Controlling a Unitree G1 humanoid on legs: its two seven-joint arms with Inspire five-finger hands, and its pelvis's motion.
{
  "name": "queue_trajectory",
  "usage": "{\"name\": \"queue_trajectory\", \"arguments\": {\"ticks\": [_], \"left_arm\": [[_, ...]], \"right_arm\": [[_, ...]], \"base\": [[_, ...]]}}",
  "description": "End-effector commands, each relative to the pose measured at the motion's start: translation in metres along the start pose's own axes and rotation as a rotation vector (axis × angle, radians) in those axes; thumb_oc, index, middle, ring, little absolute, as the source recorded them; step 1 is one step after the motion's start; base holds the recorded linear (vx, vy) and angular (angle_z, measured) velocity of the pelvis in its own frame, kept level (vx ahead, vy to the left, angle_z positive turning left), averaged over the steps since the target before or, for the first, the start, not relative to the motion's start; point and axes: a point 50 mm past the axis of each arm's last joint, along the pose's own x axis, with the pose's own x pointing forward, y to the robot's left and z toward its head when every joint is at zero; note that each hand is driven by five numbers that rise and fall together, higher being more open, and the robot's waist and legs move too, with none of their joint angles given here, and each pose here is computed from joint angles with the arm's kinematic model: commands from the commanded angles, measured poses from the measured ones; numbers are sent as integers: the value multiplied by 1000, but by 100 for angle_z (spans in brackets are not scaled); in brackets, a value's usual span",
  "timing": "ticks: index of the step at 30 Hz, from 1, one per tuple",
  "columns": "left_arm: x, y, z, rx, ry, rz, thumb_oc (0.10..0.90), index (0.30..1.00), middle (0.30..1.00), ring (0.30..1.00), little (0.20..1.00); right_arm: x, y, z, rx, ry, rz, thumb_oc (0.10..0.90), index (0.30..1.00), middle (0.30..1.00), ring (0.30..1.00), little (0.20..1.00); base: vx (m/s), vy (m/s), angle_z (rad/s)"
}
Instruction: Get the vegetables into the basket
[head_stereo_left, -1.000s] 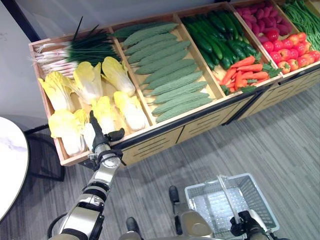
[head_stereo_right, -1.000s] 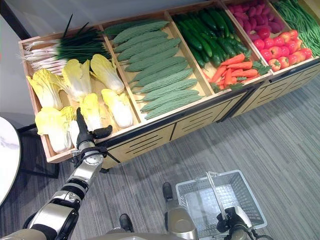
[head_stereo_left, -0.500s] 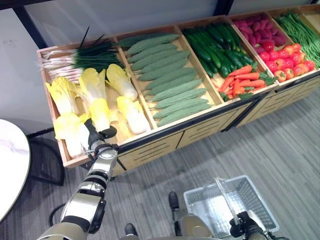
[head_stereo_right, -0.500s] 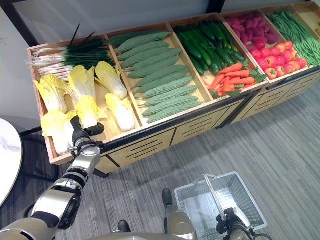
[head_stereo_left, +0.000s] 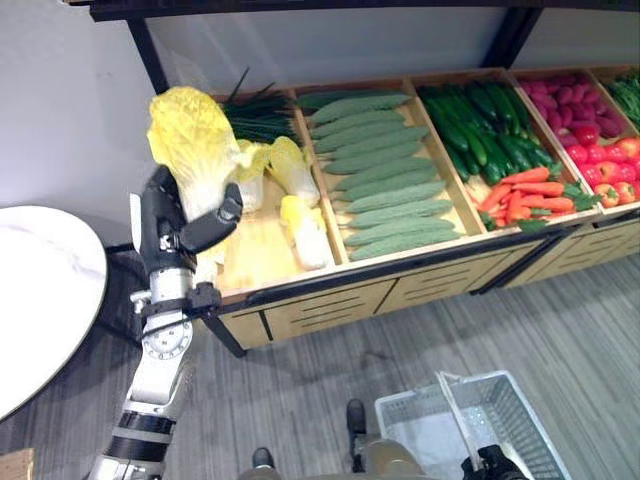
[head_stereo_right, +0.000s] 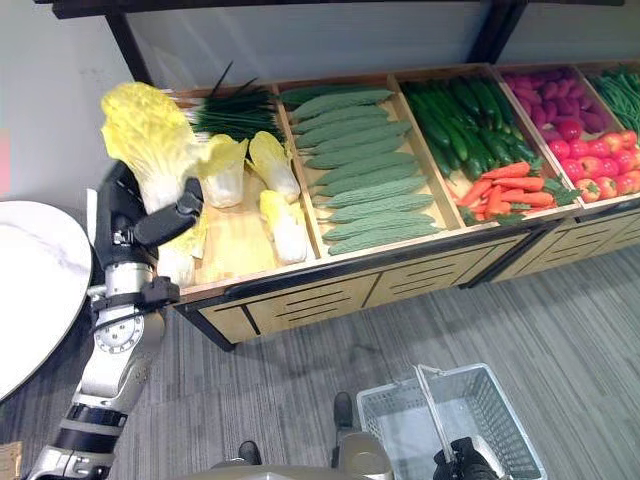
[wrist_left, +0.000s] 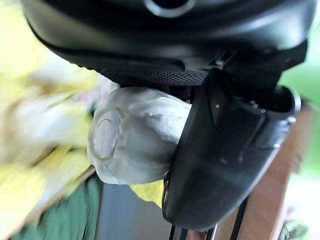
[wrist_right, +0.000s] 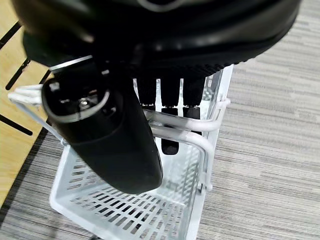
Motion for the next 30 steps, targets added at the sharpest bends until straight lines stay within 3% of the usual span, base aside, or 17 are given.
{"name": "queue_trajectory", "arguments": {"ticks": [1, 5, 12, 30], "left_arm": [[15, -20, 27, -162, -141, -220, 400, 300, 300, 300, 300], [-8, -8, 6, -209, 5, -261, 400, 300, 300, 300, 300], [-19, 0, -1, -227, 72, -288, 400, 300, 300, 300, 300], [-1, -20, 4, -135, 45, -440, 400, 300, 300, 300, 300]], "right_arm": [[1, -21, -9, -20, 22, -33, 400, 300, 300, 300, 300], [1, -21, -13, -14, 35, -19, 400, 300, 300, 300, 300], [0, -21, -16, -4, 47, -14, 400, 300, 300, 300, 300], [5, -30, 0, 83, 6, -51, 400, 300, 300, 300, 300]], "base": [[0, 0, 0], [-10, 13, 6], [-2, 25, 7], [-70, 127, -11]]}}
